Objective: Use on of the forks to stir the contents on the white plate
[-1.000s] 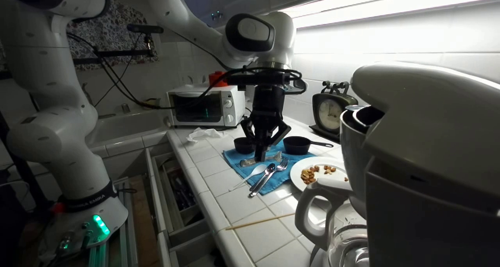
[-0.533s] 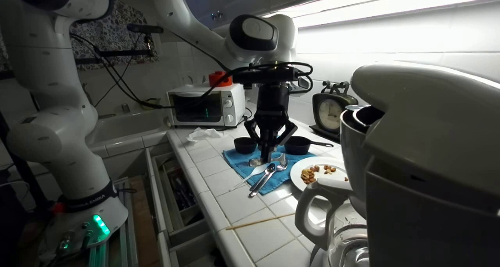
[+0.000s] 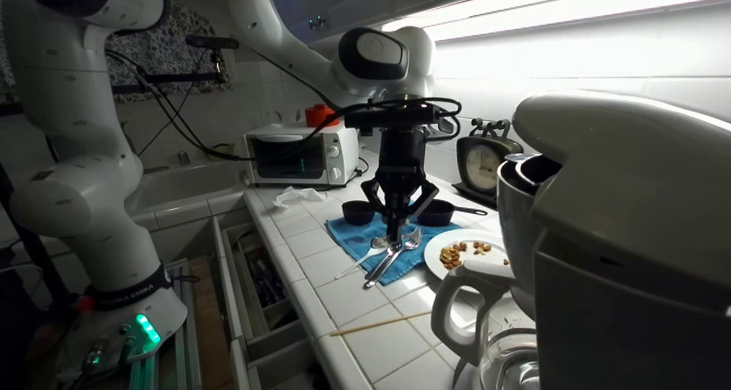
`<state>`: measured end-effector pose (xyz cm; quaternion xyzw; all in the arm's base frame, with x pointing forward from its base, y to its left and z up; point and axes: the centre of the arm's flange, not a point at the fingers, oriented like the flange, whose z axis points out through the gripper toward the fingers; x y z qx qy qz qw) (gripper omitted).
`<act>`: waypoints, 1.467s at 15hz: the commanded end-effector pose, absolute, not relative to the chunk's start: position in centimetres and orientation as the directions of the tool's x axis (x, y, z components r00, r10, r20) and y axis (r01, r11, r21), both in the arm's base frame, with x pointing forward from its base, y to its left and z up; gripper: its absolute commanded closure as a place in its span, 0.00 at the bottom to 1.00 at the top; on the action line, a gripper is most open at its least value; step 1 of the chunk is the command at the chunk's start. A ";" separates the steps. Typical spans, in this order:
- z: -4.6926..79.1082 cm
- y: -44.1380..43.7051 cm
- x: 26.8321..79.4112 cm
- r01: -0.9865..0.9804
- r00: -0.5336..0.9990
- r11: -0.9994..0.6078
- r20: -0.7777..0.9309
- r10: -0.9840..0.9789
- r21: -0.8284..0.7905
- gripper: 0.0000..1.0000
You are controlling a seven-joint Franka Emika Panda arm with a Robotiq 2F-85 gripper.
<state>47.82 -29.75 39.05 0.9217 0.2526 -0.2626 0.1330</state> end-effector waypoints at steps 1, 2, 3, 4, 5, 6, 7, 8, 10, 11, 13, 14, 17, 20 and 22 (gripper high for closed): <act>39.2 -30.5 49.1 0.583 0.722 -0.795 -0.557 0.410 0.171 0.96; 39.3 -30.5 49.4 0.597 0.719 -0.780 -0.555 0.417 0.187 0.96; 39.2 -30.5 49.7 0.611 0.713 -0.768 -0.556 0.427 0.194 0.96; 39.1 -30.5 50.0 0.628 0.702 -0.752 -0.563 0.437 0.199 0.96; 39.0 -30.5 50.2 0.648 0.686 -0.734 -0.573 0.449 0.200 0.96; 38.8 -30.6 50.5 0.665 0.671 -0.719 -0.585 0.455 0.203 0.96; 38.5 -30.6 50.7 0.676 0.660 -0.707 -0.595 0.458 0.205 0.96; 38.2 -30.6 51.0 0.695 0.641 -0.690 -0.609 0.467 0.202 0.96; 37.5 -30.7 51.5 0.725 0.607 -0.660 -0.637 0.475 0.198 0.96; 37.3 -30.7 51.7 0.738 0.591 -0.645 -0.651 0.476 0.198 0.96; 36.8 -30.9 52.2 0.763 0.561 -0.615 -0.674 0.480 0.197 0.96; 36.7 -31.0 52.5 0.774 0.547 -0.602 -0.687 0.479 0.197 0.96; 36.5 -31.0 53.1 0.798 0.517 -0.568 -0.714 0.472 0.202 0.96; 36.2 -30.8 53.8 0.819 0.487 -0.537 -0.740 0.465 0.202 0.96; 35.8 -30.3 54.2 0.836 0.462 -0.511 -0.758 0.461 0.199 0.96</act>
